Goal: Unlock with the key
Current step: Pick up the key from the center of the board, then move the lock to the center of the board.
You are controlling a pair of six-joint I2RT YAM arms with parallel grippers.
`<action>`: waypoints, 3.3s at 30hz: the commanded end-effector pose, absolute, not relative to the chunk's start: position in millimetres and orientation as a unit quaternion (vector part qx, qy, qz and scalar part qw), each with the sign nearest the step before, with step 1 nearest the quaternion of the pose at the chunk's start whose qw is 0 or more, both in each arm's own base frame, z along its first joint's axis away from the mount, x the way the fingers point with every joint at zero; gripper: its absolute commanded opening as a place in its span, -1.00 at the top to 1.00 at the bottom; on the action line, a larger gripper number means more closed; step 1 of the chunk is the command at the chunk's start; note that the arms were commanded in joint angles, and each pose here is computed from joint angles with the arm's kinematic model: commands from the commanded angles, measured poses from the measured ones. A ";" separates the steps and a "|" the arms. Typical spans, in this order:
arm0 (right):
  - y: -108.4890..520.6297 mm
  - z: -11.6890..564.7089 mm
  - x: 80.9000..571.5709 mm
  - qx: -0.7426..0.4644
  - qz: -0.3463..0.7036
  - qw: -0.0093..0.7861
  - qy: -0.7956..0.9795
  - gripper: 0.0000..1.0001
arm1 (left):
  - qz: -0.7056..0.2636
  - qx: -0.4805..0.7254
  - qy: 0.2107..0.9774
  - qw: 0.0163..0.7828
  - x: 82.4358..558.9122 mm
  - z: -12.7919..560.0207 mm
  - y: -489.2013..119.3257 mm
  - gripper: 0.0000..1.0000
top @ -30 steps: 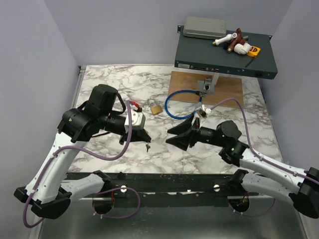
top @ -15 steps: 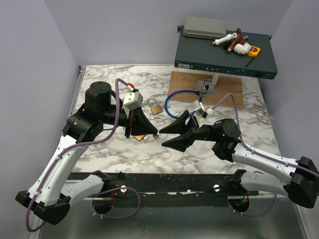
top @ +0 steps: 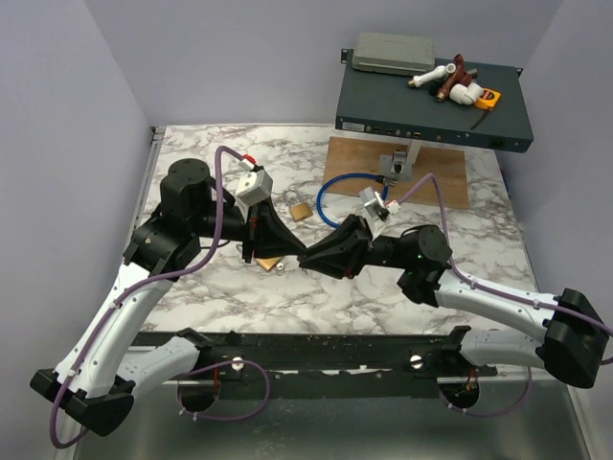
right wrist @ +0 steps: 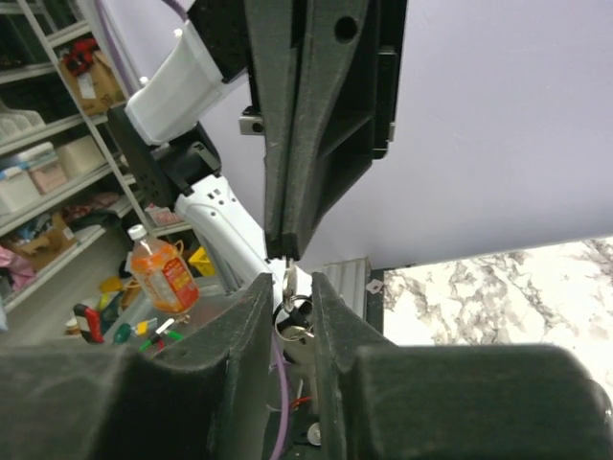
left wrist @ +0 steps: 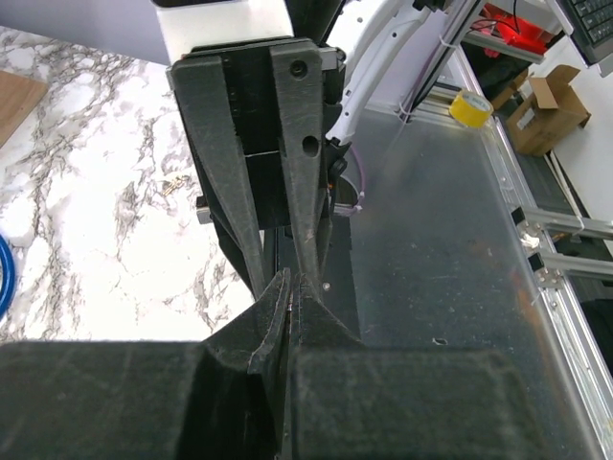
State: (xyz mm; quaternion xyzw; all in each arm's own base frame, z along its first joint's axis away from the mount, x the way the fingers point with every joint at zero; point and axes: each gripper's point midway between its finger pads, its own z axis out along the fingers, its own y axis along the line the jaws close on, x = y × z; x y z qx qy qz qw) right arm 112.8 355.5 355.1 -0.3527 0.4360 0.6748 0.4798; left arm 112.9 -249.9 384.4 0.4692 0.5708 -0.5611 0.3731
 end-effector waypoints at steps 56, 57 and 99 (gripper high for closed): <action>356.1 293.6 118.5 -0.275 0.640 0.154 0.701 0.99 | 0.063 0.760 0.093 0.641 163.1 319.5 -212.0 -0.97; 357.0 293.6 118.1 -0.275 0.641 0.149 0.700 0.99 | 0.072 0.760 0.082 0.641 162.5 317.6 -212.4 -0.97; 229.8 278.0 162.0 -0.104 0.446 0.451 0.766 0.99 | 0.015 0.726 0.585 0.361 469.1 127.4 -219.0 0.63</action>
